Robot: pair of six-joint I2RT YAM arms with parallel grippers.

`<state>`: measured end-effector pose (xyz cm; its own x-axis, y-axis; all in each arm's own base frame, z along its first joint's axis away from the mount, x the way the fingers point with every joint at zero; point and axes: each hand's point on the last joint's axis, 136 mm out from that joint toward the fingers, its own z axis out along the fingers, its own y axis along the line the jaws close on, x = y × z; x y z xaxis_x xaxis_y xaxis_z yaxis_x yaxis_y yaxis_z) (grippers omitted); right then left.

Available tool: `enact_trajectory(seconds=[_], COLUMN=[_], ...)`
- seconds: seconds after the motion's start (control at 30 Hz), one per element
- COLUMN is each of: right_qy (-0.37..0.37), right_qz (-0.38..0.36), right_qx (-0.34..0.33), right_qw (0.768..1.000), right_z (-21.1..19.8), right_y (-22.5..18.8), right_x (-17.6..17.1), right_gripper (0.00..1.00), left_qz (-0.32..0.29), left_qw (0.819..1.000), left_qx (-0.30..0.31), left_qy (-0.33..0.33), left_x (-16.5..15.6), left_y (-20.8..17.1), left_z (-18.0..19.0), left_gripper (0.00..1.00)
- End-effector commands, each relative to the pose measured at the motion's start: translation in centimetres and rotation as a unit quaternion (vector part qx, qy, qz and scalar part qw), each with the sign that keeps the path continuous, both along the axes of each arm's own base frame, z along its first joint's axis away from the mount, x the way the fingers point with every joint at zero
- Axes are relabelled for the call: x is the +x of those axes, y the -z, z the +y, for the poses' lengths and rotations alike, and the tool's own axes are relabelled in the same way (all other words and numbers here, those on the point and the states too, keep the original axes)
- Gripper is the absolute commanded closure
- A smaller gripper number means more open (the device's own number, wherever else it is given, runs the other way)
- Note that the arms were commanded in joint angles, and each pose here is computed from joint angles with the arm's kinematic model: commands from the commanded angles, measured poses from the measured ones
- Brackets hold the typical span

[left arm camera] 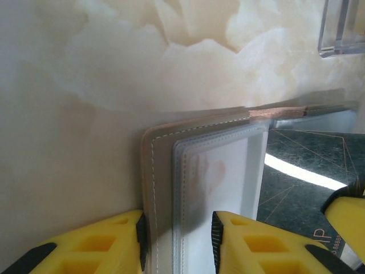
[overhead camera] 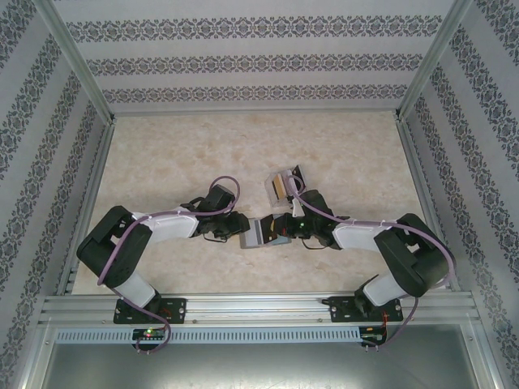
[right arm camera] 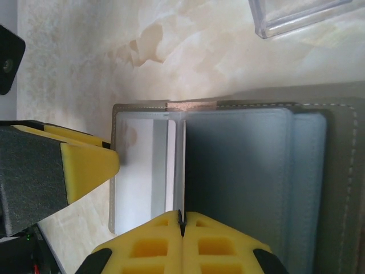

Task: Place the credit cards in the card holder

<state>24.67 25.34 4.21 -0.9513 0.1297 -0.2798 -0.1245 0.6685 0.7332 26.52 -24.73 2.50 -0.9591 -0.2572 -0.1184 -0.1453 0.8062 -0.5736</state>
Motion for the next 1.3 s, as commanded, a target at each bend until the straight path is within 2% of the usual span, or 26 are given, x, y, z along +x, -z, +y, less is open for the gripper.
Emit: enact_trajectory(seconds=[0.0, 0.27, 0.83, 1.2, 1.27], right_qy=[0.005, 0.02, -0.003, 0.02, 0.001], right_qz=[0.004, -0.02, 0.029, 0.027, 0.025], right_qx=[0.018, 0.028, 0.031, -0.011, -0.01], right_qw=[1.0, 0.999, 0.999, 0.999, 1.0], right_z=[0.1, -0.7, 1.5, -0.4, -0.1], right_y=[-0.4, -2.7, 0.4, 2.2, 2.2], right_x=[-0.2, 0.7, -0.5, -0.7, -1.1], right_gripper=[1.0, 1.0, 1.0, 0.99, 0.99], left_qz=[-0.005, -0.005, -0.004, -0.004, -0.003], left_qw=[1.0, 1.0, 1.0, 1.0, 1.0], left_qx=[-0.009, 0.0, -0.002, 0.001, 0.001], left_qy=[0.015, 0.012, 0.014, 0.013, 0.01], left_x=[0.0, 0.0, 0.1, -0.1, -0.2], left_y=[-0.2, 0.0, 0.1, 0.1, 0.1], left_z=[-1.1, -0.7, -0.9, -0.6, -0.5], left_gripper=[0.65, 0.65, 0.66, 0.67, 0.67])
